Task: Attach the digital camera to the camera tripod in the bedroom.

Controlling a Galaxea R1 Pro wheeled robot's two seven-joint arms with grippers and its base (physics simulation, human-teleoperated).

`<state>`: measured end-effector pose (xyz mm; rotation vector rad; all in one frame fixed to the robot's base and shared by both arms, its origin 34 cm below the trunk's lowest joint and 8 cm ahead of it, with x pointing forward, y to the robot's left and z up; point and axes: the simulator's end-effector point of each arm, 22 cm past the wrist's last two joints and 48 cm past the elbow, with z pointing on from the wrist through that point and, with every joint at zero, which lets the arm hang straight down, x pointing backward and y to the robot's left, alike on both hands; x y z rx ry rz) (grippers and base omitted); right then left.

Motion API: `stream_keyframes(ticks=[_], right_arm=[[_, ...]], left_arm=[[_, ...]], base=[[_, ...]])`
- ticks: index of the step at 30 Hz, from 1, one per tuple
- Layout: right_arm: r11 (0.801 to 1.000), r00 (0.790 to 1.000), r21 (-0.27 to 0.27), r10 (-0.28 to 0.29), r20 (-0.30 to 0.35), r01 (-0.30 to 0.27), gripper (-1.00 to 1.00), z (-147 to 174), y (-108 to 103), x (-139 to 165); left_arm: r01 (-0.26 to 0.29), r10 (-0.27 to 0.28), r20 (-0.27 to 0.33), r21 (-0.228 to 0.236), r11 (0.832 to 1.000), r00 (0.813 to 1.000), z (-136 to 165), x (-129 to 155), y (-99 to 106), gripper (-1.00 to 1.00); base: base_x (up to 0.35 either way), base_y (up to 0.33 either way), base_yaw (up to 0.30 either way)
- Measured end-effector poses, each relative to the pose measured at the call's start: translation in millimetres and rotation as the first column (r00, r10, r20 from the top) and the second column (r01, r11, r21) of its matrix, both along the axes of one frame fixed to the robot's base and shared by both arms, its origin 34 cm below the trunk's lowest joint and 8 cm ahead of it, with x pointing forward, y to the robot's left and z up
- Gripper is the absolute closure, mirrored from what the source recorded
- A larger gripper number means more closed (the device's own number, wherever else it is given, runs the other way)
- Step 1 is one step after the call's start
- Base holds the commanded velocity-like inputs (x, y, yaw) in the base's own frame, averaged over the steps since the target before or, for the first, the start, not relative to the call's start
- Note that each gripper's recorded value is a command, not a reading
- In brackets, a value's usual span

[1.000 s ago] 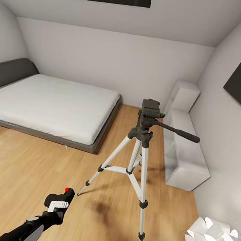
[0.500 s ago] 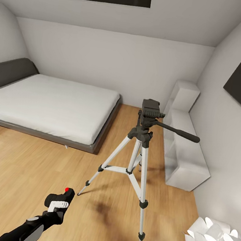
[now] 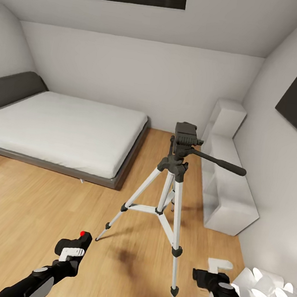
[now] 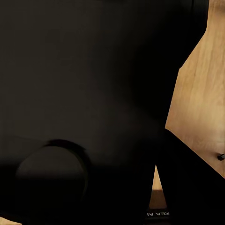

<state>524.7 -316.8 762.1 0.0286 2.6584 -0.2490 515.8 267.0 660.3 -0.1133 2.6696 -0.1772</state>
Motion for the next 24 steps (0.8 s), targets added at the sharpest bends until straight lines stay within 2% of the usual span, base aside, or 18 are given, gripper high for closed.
stream_keyframes(ticks=[2,3,9,17,24], right_arm=[[1.000,1.000,0.001,0.015,0.023,-0.015,-1.00,14,6,11],[0.999,0.998,0.004,0.040,0.042,-0.041,-1.00,25,16,20],[0.994,0.989,0.013,0.108,0.104,-0.110,-1.00,56,45,42],[0.988,0.981,0.029,0.150,0.122,-0.155,-1.00,80,67,50],[0.970,0.966,0.062,0.225,0.127,-0.234,-1.00,88,101,50]], left_arm=[[0.000,0.000,0.000,0.000,1.000,1.000,0,0,0,1.00],[0.000,0.000,0.000,0.000,1.000,1.000,0,0,0,1.00],[0.000,0.000,0.000,0.000,1.000,1.000,0,0,0,1.00],[-0.001,0.001,0.000,0.002,1.000,1.000,0,0,0,1.00],[0.000,0.000,0.001,0.000,1.000,1.000,0,0,0,1.00]], base=[[0.000,0.000,0.000],[0.000,0.000,0.000],[0.000,0.000,0.000],[0.000,0.000,0.000],[0.000,0.000,0.000]])
